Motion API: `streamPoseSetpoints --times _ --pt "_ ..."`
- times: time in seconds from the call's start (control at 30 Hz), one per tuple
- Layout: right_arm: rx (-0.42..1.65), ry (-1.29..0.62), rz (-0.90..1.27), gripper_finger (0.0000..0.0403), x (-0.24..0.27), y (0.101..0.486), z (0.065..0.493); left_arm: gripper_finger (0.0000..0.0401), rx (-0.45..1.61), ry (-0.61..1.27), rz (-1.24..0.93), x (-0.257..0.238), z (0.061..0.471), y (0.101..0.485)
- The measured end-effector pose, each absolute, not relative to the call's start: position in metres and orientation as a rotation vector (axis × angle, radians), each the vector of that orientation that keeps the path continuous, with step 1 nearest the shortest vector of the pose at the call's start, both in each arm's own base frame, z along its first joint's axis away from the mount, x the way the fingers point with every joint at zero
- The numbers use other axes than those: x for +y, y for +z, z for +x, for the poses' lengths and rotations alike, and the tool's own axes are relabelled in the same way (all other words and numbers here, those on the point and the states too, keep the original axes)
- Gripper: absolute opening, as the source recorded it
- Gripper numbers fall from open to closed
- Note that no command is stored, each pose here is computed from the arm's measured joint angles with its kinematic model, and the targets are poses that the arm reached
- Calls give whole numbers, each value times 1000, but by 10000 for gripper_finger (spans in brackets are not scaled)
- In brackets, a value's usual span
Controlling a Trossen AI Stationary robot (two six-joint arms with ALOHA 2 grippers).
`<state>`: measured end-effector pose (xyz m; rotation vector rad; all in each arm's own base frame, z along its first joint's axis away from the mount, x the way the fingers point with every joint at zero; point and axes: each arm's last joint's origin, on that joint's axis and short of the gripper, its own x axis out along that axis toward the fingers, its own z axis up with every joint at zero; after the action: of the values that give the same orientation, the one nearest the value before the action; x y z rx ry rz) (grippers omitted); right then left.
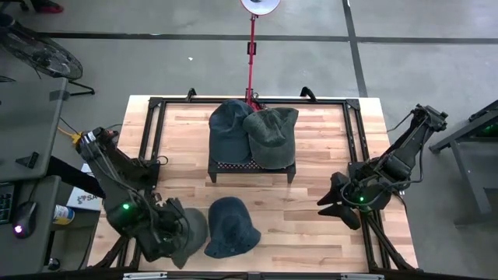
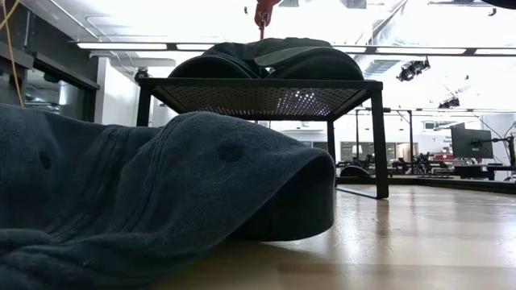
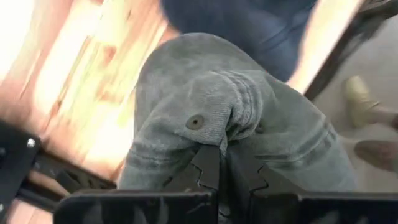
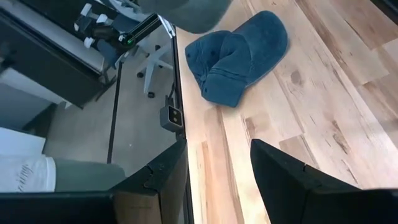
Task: Pick & Place hat
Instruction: Stack the gray cap on top of the gray cap on the shelf
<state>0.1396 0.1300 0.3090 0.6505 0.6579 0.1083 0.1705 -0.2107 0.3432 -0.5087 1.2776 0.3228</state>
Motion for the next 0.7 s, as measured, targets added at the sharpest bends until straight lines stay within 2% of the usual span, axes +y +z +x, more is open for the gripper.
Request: streamPoseSetpoints --times 0.2,0.4,0.7 --pt "647 115 606 169 130 309 140 0 1094 219 -498 -209 174 384" --pt "630 117 569 169 130 310 140 0 947 134 -416 -207 177 405" --pt "570 200 545 169 134 317 143 0 726 -88 -252 -202 217 424"
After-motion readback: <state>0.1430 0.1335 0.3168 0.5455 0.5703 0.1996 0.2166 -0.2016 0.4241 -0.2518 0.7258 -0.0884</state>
